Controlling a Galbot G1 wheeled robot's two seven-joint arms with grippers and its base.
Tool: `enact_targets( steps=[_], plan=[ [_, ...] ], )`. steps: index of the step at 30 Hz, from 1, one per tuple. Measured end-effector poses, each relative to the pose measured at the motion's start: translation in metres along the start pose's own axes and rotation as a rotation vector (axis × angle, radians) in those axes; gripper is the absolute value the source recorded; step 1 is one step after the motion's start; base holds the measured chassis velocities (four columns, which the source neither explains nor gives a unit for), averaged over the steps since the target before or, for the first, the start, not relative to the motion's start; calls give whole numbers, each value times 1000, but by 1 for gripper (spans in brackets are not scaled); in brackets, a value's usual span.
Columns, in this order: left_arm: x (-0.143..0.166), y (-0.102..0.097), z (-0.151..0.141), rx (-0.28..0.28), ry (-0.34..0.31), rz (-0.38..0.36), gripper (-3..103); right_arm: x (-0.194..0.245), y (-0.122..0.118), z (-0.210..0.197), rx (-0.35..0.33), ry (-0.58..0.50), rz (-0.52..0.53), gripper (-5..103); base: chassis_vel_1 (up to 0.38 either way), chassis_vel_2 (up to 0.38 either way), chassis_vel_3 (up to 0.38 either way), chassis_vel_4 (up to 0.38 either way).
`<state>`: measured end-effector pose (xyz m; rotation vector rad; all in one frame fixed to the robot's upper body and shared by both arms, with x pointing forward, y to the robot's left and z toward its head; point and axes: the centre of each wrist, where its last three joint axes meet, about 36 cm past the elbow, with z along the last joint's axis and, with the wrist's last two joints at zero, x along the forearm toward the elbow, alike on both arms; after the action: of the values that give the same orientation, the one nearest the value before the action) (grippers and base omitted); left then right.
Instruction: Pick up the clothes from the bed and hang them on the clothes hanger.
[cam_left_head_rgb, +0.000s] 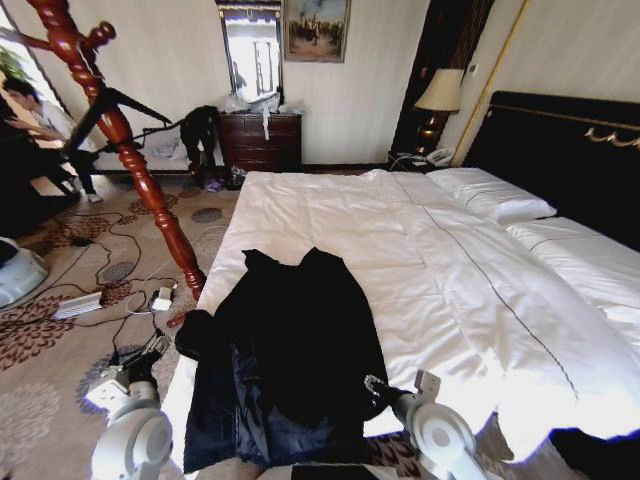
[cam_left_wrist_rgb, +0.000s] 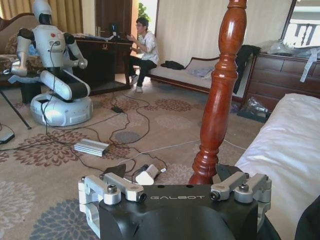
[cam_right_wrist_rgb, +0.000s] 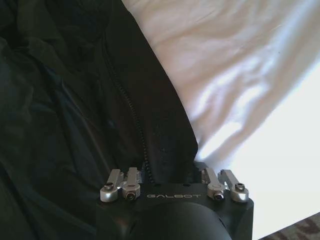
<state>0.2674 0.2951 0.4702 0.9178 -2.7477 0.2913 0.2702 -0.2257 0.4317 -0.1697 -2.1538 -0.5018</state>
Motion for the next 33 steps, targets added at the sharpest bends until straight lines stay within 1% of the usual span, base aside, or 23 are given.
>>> enact_targets(
  steps=[3, 4, 5, 6, 7, 8, 9, 10, 12, 13, 15, 16, 17, 19, 21, 22, 24, 25, 26, 27, 30, 32, 33],
  plan=[
    [-4, -2, 3, 2, 4, -6, 100, 7, -4, 3, 24, 3, -1, 37, 0, 0, 0, 0],
    [-4, -2, 3, 2, 4, -6, 100, 7, -4, 3, 24, 3, -1, 37, 0, 0, 0, 0],
    [-6, -2, 4, 2, 5, -9, 100, 8, -5, 3, 29, 3, -2, 31, 0, 0, 0, 0],
    [-7, -3, 5, 3, 8, -12, 100, 10, -6, 4, 37, 2, -6, 31, 0, 0, 0, 0],
    [-9, -4, 6, 5, 10, -14, 100, 11, -6, 4, 49, -5, -12, 20, 0, 0, 0, 0],
    [-10, -4, 7, 7, 10, -16, 100, 13, -7, 4, 58, -18, -17, 20, 0, 0, 0, 0],
    [-11, -4, 7, 8, 10, -17, 100, 15, -7, 4, 71, -41, -25, 14, 0, 0, 0, 0],
    [-11, -4, 7, 8, 10, -17, 100, 15, -7, 4, 71, -41, -25, 14, 0, 0, 0, 0],
    [-13, -5, 7, 11, 10, -26, 100, 23, -10, 1, 107, -108, -59, 4, 0, 0, 0, 0],
    [-15, -4, 7, 12, 9, -33, 100, 29, -11, -3, 122, -137, -89, 2, 0, 0, 0, 0],
    [-17, -3, 6, 11, 8, -37, 100, 33, -11, -5, 128, -148, -109, 2, 0, 0, 0, 0],
    [-19, -1, 6, 9, 8, -45, 100, 40, -9, -9, 127, -153, -142, 1, 0, 0, 0, 0],
    [-26, 3, 6, 1, 13, -66, 100, 54, -3, -15, 109, -134, -216, 1, 0, 0, 0, 0],
    [-29, 5, 6, -3, 18, -77, 100, 61, 1, -18, 100, -121, -251, 0, 0, 0, 0, 0],
    [-44, 14, 10, -23, 46, -121, 100, 81, 15, -25, 101, -76, -373, 0, 0, 0, 0, 0],
    [-44, 14, 10, -23, 46, -121, 100, 81, 15, -25, 101, -76, -373, 0, 0, 0, 0, 0],
    [-55, 20, 14, -31, 73, -153, 100, 87, 22, -28, 122, -22, -449, 0, 0, 0, 0, 0],
    [-63, 24, 16, -29, 94, -180, 100, 89, 27, -29, 136, 29, -527, 0, 0, 0, 0, 0],
    [-65, 26, 17, -24, 102, -187, 100, 89, 28, -29, 142, 47, -562, 0, 0, 0, 0, 0],
    [-65, 26, 17, -24, 102, -187, 100, 89, 28, -29, 142, 47, -562, 0, 0, 0, 0, 0],
    [-68, 28, 14, -12, 113, -198, 100, 89, 35, -32, 185, 116, -700, 0, 0, 0, 0, 0],
    [-69, 29, 13, -11, 113, -201, 100, 89, 39, -34, 203, 165, -759, 0, 0, 0, 0, 0],
    [-69, 29, 13, -11, 113, -201, 100, 89, 39, -34, 203, 165, -759, 0, 0, 0, 0, 0]
  ],
)
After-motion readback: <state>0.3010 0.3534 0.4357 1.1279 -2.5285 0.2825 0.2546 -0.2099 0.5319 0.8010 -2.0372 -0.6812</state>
